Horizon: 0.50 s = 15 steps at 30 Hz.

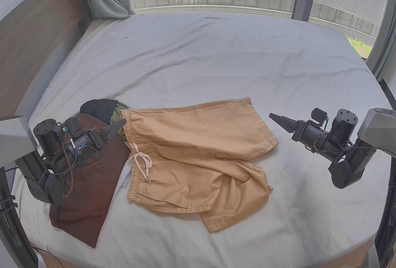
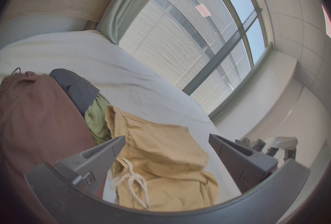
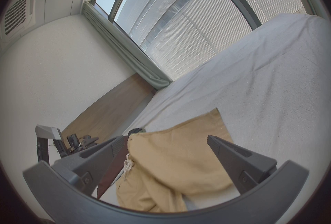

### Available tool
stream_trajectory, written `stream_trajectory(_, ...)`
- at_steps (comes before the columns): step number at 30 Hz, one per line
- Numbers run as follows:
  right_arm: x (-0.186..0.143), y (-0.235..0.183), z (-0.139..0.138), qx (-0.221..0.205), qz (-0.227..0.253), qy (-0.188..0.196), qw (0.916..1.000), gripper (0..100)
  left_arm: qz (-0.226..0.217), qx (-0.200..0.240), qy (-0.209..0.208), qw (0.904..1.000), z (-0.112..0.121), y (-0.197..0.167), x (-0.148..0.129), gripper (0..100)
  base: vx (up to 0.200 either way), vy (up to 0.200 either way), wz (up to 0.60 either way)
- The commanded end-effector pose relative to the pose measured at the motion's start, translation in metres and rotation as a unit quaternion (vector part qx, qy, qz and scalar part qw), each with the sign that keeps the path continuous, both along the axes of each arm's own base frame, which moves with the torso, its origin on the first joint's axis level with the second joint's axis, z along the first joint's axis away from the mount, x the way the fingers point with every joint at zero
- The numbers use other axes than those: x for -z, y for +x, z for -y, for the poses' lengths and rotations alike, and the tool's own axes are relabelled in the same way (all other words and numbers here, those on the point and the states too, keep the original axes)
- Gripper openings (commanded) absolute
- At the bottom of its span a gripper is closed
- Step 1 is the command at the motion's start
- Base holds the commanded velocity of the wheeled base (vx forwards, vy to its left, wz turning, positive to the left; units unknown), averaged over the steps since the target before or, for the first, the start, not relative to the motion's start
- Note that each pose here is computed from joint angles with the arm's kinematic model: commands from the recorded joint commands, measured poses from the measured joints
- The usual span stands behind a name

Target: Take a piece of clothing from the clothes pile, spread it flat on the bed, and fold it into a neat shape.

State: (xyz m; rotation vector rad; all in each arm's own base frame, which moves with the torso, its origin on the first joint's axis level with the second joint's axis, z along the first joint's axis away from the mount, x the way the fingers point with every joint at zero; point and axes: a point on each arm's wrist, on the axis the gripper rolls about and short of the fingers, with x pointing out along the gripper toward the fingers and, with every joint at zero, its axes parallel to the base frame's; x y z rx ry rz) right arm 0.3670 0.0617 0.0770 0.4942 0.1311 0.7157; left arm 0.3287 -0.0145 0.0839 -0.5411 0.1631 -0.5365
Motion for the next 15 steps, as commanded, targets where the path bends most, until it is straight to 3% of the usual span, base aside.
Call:
stream_trajectory(1,-0.020,-0.051,-0.003,-0.017,-0.003,-0.021,0.9996,100,0.035,0.041,0.020,0.9984,-0.012,-0.048,-0.033,100,0.000,0.000,0.00)
stream_trajectory(9,-0.010,-0.063,-0.002,-0.021,-0.032,-0.028,0.9989,100,0.004,0.044,0.025,0.9987,-0.013,-0.060,-0.020,100,0.000,0.000,0.00)
stream_trajectory(15,-0.001,-0.073,-0.005,-0.029,-0.056,-0.033,0.9975,100,-0.001,0.059,0.066,0.9961,-0.011,-0.068,-0.005,100,0.000,0.000,0.00)
